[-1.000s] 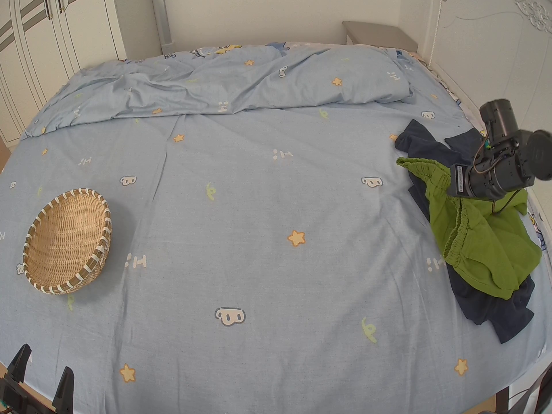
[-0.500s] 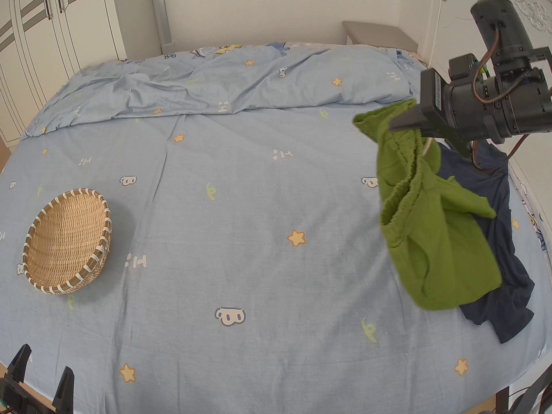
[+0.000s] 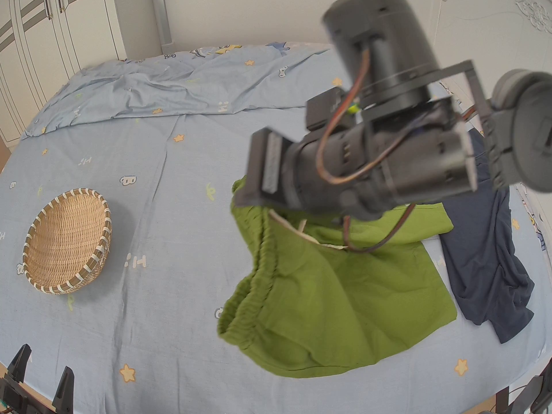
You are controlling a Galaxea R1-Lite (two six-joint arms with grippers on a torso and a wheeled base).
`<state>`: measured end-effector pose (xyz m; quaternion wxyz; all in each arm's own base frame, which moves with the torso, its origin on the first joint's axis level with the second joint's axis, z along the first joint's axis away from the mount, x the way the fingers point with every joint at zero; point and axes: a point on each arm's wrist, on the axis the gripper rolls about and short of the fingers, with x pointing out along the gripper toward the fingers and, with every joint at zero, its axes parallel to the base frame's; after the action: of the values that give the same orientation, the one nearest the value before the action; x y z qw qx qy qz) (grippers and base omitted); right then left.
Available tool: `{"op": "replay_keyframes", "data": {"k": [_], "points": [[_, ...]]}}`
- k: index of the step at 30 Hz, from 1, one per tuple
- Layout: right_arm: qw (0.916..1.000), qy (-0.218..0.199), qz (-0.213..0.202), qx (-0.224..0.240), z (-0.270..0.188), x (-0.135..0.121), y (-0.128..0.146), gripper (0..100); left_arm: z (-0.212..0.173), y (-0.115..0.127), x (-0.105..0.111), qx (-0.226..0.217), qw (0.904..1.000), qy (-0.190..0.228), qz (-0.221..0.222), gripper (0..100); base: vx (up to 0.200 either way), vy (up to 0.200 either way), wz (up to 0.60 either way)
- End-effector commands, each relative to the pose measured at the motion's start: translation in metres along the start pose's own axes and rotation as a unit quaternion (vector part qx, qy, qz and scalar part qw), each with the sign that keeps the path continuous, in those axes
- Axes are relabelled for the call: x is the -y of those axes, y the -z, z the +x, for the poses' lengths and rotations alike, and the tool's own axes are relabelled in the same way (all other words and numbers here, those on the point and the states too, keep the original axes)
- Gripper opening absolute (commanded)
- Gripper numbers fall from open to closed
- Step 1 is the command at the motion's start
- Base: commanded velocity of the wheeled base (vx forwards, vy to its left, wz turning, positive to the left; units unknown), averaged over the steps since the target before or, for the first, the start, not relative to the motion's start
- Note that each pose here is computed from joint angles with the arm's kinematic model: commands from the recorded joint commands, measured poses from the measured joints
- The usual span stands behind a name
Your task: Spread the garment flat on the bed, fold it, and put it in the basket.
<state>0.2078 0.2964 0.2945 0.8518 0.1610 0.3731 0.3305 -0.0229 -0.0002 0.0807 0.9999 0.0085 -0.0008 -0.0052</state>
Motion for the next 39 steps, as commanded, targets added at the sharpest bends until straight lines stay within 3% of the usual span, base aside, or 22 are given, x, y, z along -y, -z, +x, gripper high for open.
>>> {"op": "replay_keyframes", "data": {"k": [1,3,4,21,26,31,37,39], "points": [[0.9984,0.024,-0.016,-0.048,0.066,-0.006,0.033,0,0.000,0.005,0.000,-0.001,1.0000,0.000,0.000,100,0.000,0.000,0.00],[0.9982,0.031,-0.016,-0.049,0.075,-0.005,0.035,0,0.000,0.005,0.000,-0.001,1.0000,0.001,0.000,100,0.000,0.000,0.00],[0.9982,0.031,-0.015,-0.048,0.077,-0.004,0.034,100,0.000,0.005,0.000,-0.001,1.0000,0.000,0.000,100,0.000,0.000,0.00],[0.9981,0.040,-0.013,-0.045,0.088,0.001,0.025,100,0.000,0.005,0.000,-0.001,1.0000,0.000,0.000,100,0.000,0.000,0.00],[0.9930,0.059,-0.033,-0.097,0.089,0.011,0.032,100,0.000,0.005,0.000,-0.001,1.0000,0.000,0.000,100,0.000,0.000,0.00],[0.9791,0.105,-0.053,-0.166,0.115,0.026,0.056,100,0.000,0.005,0.000,-0.001,1.0000,0.001,0.000,100,0.000,0.000,0.00],[0.9788,0.110,-0.047,-0.166,0.110,0.029,0.053,100,0.000,0.005,0.000,-0.001,1.0000,0.000,0.000,100,0.000,0.000,0.00],[0.9833,0.107,-0.028,-0.144,0.080,0.039,0.032,100,0.000,0.005,0.000,-0.001,1.0000,0.000,0.000,100,0.000,0.000,0.00]]}}
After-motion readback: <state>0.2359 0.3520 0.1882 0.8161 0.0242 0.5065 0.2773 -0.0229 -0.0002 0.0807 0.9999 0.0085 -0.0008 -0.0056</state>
